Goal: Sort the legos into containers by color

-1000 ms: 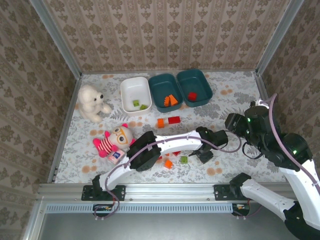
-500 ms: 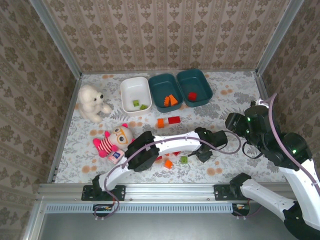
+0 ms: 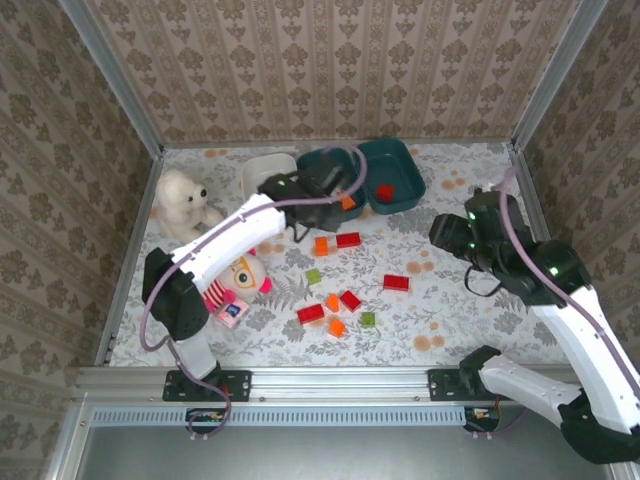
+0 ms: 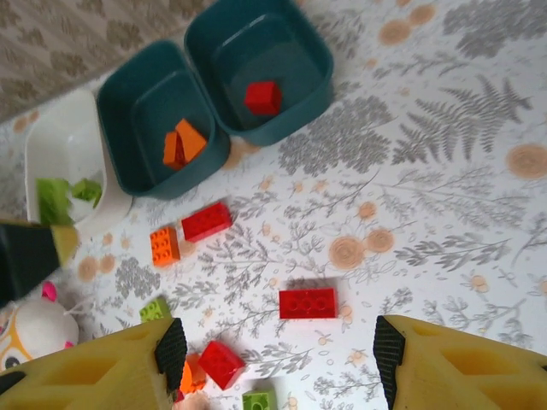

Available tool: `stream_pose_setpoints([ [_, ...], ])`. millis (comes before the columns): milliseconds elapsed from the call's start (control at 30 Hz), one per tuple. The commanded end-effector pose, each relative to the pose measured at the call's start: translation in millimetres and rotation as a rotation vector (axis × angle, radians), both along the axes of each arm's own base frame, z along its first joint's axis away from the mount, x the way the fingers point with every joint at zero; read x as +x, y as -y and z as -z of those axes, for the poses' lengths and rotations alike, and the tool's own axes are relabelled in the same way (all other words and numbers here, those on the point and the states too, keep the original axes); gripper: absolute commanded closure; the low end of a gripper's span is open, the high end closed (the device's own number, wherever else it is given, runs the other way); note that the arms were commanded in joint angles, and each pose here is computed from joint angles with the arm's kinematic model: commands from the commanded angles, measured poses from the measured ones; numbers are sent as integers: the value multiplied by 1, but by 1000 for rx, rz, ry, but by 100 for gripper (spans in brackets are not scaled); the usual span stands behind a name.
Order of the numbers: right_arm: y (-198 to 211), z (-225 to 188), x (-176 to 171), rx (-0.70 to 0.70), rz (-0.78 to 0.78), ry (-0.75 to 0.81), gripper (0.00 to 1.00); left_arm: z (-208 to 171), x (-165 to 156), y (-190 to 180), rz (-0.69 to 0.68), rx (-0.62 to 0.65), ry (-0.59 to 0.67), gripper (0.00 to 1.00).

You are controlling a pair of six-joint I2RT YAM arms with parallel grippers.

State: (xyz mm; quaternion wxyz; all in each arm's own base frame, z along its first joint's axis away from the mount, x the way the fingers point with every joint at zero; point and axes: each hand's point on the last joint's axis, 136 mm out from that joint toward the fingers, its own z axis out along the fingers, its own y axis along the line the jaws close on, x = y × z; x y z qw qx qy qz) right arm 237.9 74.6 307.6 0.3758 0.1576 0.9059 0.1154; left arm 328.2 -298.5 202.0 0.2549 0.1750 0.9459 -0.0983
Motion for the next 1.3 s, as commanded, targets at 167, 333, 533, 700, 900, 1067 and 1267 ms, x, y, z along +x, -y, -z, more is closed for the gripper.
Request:
stream_pose_setpoints([
  [167, -59, 57, 36, 66, -178, -199, 36, 53, 102, -68, -283, -130, -163, 78],
  [333, -74, 89, 47, 70, -221, -325, 36, 76, 161, -87, -384, -194, -204, 78],
  [533, -75, 138, 49, 21, -224, -507, 31, 112, 187, -100, -471, -215, -289, 78],
  [700, -72, 165, 49, -7, -208, -579, 23, 127, 190, -96, -463, -230, -338, 76],
  [900, -67, 185, 50, -32, -175, -639, 21, 137, 181, -95, -466, -205, -389, 65],
  [1067, -62, 209, 49, -73, -157, -694, 15, 132, 176, -99, -478, -197, -390, 46],
  [1267, -57, 237, 39, -83, -127, -736, 3, 95, 179, -99, -467, -229, -322, 35],
])
